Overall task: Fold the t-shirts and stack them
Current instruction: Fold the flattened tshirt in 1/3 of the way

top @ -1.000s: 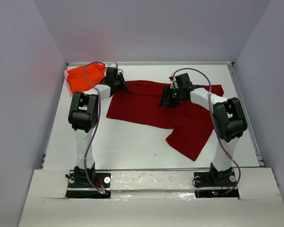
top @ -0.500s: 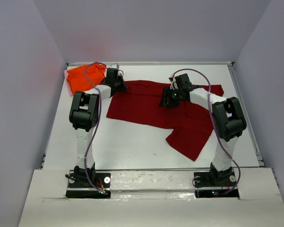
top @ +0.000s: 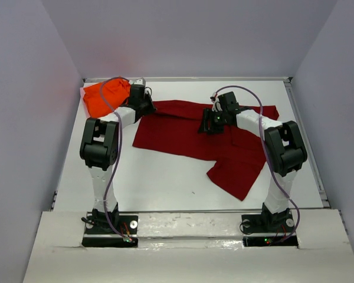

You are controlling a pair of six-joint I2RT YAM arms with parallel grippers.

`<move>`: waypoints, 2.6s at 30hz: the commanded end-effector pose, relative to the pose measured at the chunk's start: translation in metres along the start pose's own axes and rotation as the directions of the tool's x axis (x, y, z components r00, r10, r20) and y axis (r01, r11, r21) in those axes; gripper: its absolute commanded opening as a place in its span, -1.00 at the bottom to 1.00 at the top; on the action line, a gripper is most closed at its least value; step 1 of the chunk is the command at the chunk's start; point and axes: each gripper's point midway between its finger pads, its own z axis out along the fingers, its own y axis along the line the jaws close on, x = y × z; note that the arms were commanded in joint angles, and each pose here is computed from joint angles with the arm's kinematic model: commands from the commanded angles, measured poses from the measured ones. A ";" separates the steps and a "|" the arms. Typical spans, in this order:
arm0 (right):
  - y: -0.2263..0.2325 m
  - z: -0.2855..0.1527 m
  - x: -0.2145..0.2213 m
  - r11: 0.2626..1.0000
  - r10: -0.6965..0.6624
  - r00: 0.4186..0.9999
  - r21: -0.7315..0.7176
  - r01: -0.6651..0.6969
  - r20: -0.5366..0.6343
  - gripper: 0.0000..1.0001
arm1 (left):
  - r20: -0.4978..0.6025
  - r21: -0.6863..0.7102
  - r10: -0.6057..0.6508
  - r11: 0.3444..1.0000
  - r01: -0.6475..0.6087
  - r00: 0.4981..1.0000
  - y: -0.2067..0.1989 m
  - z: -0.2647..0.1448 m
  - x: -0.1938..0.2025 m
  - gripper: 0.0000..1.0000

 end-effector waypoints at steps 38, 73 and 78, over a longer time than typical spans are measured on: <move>0.011 0.005 -0.010 0.999 -0.031 0.999 -0.036 0.031 0.019 0.21 | -0.040 0.181 -0.127 0.974 0.132 0.991 -0.049 -0.091 0.047 -1.00; -0.012 -0.014 -0.026 0.989 -0.043 0.993 0.142 0.027 0.112 0.22 | 0.239 0.011 -0.204 0.978 0.207 0.949 0.026 -0.150 -0.040 -1.00; -0.027 -0.041 -0.041 0.961 -0.045 0.974 0.275 -0.019 0.223 0.22 | 0.251 0.014 -0.204 0.978 0.207 0.946 0.028 -0.151 -0.042 -1.00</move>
